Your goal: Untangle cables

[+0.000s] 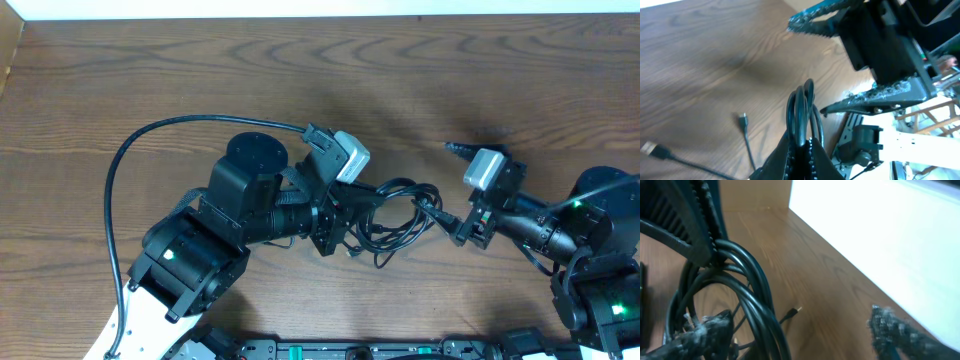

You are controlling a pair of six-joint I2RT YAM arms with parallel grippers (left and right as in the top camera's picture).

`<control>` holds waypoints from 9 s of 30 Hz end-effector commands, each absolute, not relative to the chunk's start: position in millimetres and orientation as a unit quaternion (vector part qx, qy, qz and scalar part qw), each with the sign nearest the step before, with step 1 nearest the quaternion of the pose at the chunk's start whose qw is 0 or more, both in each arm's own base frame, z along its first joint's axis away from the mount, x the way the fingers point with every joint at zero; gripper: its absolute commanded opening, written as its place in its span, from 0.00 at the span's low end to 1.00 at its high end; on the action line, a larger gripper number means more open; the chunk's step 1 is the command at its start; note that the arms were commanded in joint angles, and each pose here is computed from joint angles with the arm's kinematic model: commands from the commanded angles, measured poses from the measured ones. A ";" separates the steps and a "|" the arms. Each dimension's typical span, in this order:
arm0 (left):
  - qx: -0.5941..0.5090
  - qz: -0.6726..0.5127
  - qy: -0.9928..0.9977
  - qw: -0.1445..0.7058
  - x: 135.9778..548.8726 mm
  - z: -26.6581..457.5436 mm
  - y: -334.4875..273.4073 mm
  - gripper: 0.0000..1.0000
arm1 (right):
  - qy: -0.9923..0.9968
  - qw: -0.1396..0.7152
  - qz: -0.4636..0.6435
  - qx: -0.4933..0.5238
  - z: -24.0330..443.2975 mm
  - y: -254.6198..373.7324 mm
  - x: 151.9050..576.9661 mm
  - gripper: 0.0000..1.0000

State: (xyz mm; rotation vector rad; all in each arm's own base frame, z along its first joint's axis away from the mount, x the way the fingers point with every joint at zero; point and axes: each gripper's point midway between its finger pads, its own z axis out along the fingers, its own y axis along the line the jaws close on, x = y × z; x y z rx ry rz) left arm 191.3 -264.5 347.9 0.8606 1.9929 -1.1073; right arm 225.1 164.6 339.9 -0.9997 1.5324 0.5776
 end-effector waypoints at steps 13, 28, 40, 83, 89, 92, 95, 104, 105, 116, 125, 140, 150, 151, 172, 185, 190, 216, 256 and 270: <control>0.380 -0.483 0.684 0.393 176.6 399.6 -276.0 0.07 | 0.619 0.546 0.315 -0.468 339.4 179.2 194.8 0.01; 0.109 -0.502 0.798 0.315 214.0 384.4 -260.1 0.67 | 0.761 0.543 0.279 -0.220 335.1 138.6 251.7 0.01; 0.034 -0.555 0.802 0.218 201.8 384.9 -267.5 0.95 | 0.734 0.569 0.355 -0.107 374.9 135.4 264.2 0.01; -0.018 -0.591 0.780 0.205 237.4 386.3 -315.1 0.41 | 0.683 0.569 0.432 -0.153 406.1 156.4 244.9 0.01; -0.018 -0.591 0.780 0.204 237.1 386.2 -315.2 0.08 | 0.680 0.580 0.417 -0.164 406.0 155.4 246.2 0.01; -0.017 -0.592 0.780 0.203 236.5 386.2 -315.4 0.08 | 0.685 0.584 0.409 -0.154 404.8 152.2 249.9 0.01; -0.016 -0.592 0.780 0.202 236.0 386.3 -315.6 0.07 | 0.688 0.590 0.399 -0.141 404.3 148.0 254.2 0.01; 0.036 -0.586 0.778 0.223 231.4 386.9 -317.3 0.07 | 0.685 0.615 0.355 -0.161 403.2 142.7 259.4 0.36; 0.064 -0.583 0.776 0.234 228.4 387.2 -318.4 0.07 | 0.687 0.619 0.347 -0.159 402.3 140.8 261.1 0.51; 0.335 -0.430 0.790 0.279 196.8 318.1 -299.6 0.08 | 0.703 0.620 0.251 -0.243 373.4 137.2 262.4 0.96; 0.433 -0.381 0.762 0.294 186.3 303.0 -290.0 0.07 | 0.690 0.573 0.229 -0.378 337.2 153.2 236.5 0.89; 0.458 -0.373 0.745 0.310 186.9 304.6 -291.0 0.08 | 0.665 0.546 0.266 -0.434 327.6 166.4 213.5 0.01; 0.459 -0.376 0.735 0.327 190.9 311.8 -294.8 0.07 | 0.673 0.537 0.270 -0.432 323.0 166.0 211.7 0.11; 0.461 -0.379 0.733 0.326 189.8 312.4 -295.3 0.07 | 0.672 0.537 0.270 -0.432 323.2 166.0 211.7 0.20; 0.391 -0.370 0.773 0.336 208.6 314.5 -292.6 0.39 | 0.679 0.546 0.253 -0.420 325.2 161.9 219.4 0.01; 0.200 -0.378 0.855 0.293 228.8 306.6 -280.0 0.74 | 0.737 0.551 0.236 -0.312 327.5 142.9 244.0 0.01; 0.134 -0.401 0.868 0.259 227.3 306.1 -280.4 0.79 | 0.750 0.554 0.246 -0.265 332.2 138.1 250.7 0.01; 0.127 -0.451 0.840 0.272 231.1 330.3 -294.2 0.07 | 0.729 0.530 0.363 -0.236 353.4 158.5 235.2 0.01; 0.329 -0.471 0.757 0.310 202.5 346.9 -306.8 0.07 | 0.741 0.535 0.206 -0.349 309.9 142.2 248.8 0.39; 0.203 -0.420 0.819 0.334 239.6 336.3 -290.5 0.08 | 0.750 0.525 0.213 -0.341 305.7 141.7 246.4 0.01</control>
